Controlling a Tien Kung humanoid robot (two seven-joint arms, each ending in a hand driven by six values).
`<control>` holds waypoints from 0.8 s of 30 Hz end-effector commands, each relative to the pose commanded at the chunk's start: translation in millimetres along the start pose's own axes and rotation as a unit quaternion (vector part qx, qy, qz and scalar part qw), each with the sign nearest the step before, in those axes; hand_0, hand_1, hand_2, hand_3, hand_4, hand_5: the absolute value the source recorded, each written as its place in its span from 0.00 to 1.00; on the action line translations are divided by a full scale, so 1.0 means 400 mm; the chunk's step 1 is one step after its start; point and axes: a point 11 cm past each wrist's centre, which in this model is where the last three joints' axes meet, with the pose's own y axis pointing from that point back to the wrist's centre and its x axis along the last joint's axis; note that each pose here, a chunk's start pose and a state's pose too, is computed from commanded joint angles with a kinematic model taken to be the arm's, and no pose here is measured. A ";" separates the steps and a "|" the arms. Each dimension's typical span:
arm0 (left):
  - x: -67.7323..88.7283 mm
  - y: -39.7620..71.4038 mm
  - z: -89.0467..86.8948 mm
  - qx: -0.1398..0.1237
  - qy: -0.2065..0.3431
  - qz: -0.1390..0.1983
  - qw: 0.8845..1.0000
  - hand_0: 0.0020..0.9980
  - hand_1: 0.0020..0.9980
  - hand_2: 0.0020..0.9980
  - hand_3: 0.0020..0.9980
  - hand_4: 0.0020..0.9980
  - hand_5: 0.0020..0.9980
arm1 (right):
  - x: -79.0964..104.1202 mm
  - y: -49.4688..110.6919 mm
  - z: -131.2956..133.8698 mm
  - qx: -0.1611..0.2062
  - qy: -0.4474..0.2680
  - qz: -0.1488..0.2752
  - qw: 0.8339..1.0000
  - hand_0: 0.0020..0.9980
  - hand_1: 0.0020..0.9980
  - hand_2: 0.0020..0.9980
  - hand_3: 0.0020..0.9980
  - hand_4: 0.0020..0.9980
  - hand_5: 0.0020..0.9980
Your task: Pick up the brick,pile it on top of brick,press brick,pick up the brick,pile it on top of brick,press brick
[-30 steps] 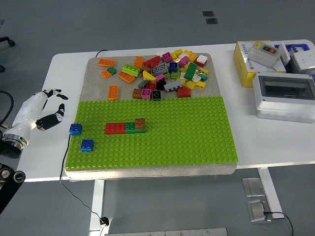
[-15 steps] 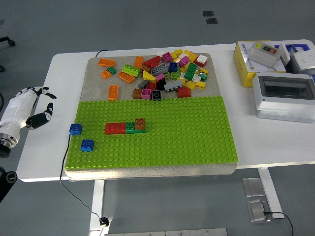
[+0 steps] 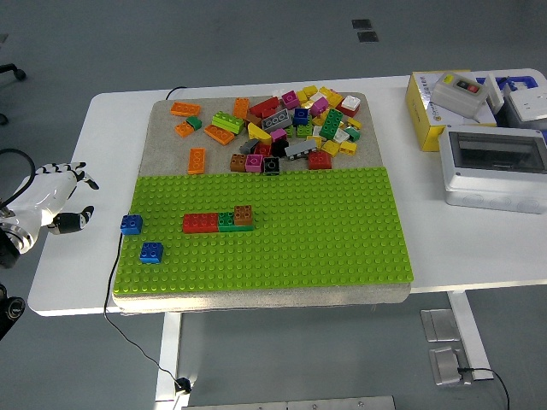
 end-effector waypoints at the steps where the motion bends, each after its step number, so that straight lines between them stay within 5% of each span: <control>1: 0.000 -0.001 0.002 -0.001 0.005 -0.005 1.000 1.00 1.00 1.00 0.70 0.74 0.27 | 0.000 0.001 -0.002 0.000 0.002 0.001 1.000 0.72 0.67 0.69 0.77 0.61 1.00; 12: -0.034 -0.008 0.035 -0.026 0.084 -0.047 0.995 1.00 1.00 1.00 0.70 0.75 0.29 | 0.000 0.001 0.000 -0.005 0.000 0.002 1.000 0.72 0.67 0.69 0.77 0.61 1.00; 24: -0.063 -0.023 0.077 -0.047 0.103 -0.064 0.992 1.00 1.00 1.00 0.69 0.75 0.29 | -0.027 0.005 0.046 -0.084 -0.022 -0.046 0.995 0.72 0.67 0.70 0.77 0.61 1.00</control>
